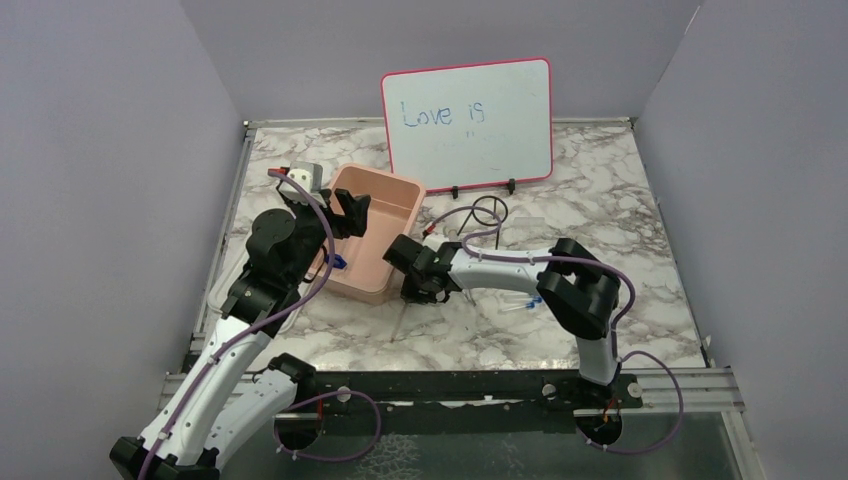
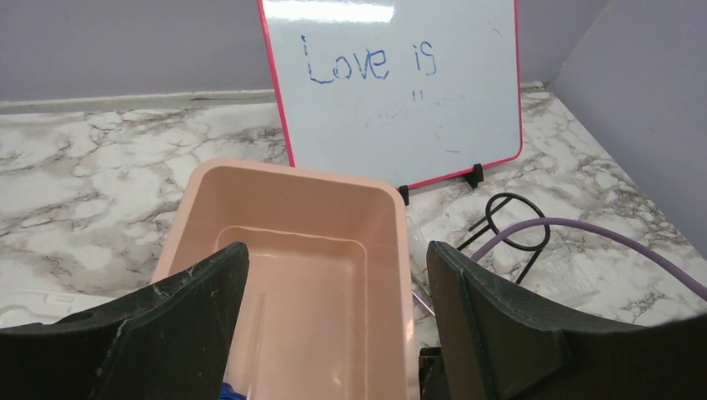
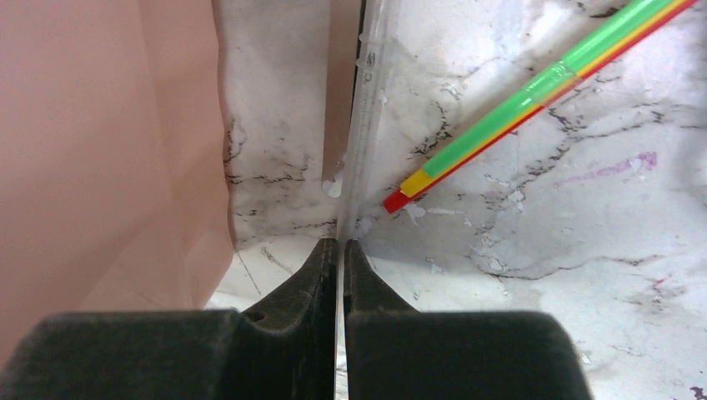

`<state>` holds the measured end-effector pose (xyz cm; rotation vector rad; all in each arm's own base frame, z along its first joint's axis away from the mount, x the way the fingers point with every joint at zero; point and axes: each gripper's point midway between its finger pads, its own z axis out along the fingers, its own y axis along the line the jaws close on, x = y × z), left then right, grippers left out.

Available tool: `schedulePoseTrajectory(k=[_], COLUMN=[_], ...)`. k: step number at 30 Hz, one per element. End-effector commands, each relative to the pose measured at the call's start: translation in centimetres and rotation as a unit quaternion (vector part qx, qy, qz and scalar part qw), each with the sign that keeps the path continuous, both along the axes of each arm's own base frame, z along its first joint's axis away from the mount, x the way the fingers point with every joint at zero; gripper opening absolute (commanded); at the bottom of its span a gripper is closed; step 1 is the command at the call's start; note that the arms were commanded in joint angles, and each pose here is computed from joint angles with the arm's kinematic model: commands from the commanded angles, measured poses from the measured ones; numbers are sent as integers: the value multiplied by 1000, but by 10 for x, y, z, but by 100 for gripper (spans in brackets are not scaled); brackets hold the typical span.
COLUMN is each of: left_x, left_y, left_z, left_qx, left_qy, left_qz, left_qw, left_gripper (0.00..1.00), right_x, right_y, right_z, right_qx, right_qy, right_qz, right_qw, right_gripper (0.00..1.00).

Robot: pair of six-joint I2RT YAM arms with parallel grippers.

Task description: Organize the chemistry lab equipment

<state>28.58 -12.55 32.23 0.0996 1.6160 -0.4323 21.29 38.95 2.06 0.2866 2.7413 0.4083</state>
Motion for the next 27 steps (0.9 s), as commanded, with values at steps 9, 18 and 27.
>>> schedulePoseTrajectory(k=[9, 18, 27], left_x=[1, -2, -14], left_y=[-7, 6, 47], left_z=[-2, 27, 70], left_qx=[-12, -15, -48], left_qy=[0, -15, -59], left_qz=[-14, 15, 108], left_qw=[1000, 1000, 991], left_gripper=[81, 81, 81], right_x=[8, 15, 40], right_y=[-19, -27, 26], right_z=[71, 173, 251], right_qx=[93, 179, 236], right_qy=[-133, -252, -282], right_qz=[21, 48, 59], right_qw=[987, 950, 928], right_gripper=[1, 1, 1])
